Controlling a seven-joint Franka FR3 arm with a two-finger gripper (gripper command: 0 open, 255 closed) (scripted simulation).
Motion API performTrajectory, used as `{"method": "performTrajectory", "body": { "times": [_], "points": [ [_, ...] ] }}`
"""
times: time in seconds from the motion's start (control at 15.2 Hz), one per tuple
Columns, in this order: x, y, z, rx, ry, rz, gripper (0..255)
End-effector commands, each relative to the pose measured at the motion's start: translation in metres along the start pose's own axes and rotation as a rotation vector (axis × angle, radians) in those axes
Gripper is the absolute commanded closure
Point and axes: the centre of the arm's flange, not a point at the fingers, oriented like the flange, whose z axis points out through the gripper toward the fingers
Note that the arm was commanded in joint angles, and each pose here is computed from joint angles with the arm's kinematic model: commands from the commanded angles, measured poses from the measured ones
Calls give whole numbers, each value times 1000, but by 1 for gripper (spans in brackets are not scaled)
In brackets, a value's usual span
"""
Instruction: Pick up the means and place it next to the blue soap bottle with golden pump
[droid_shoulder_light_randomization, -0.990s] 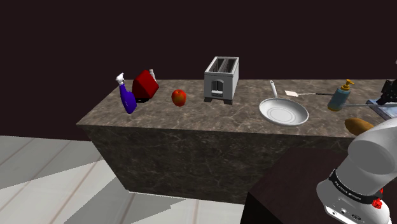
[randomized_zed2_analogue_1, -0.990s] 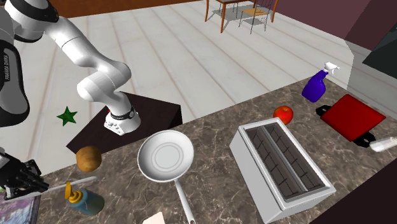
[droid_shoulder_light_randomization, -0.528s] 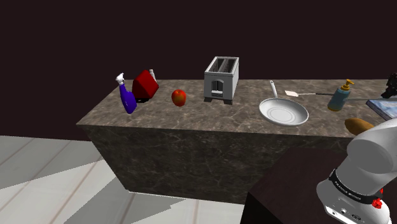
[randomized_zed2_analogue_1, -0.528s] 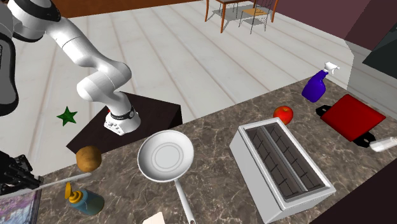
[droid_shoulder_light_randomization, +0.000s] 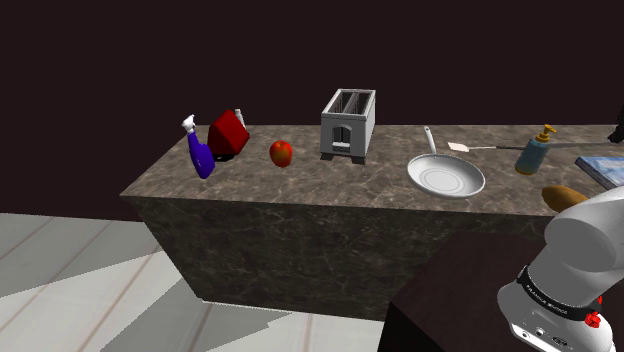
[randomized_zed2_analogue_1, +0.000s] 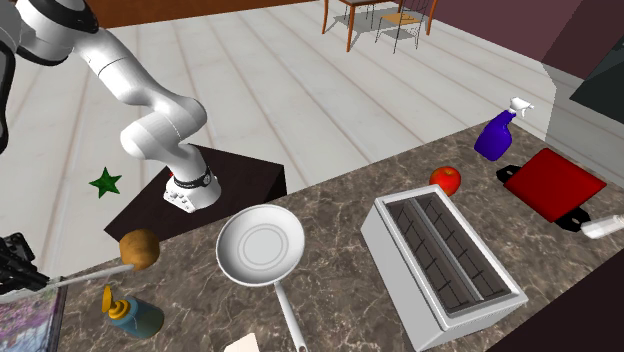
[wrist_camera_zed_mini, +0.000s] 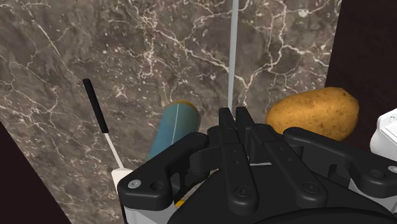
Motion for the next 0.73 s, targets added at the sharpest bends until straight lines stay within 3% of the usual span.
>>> {"method": "performTrajectory", "body": {
  "times": [0.0,0.66],
  "points": [
    [2,1,-11,0,0,0,255],
    [12,10,-62,0,0,0,255]
  ]
}}
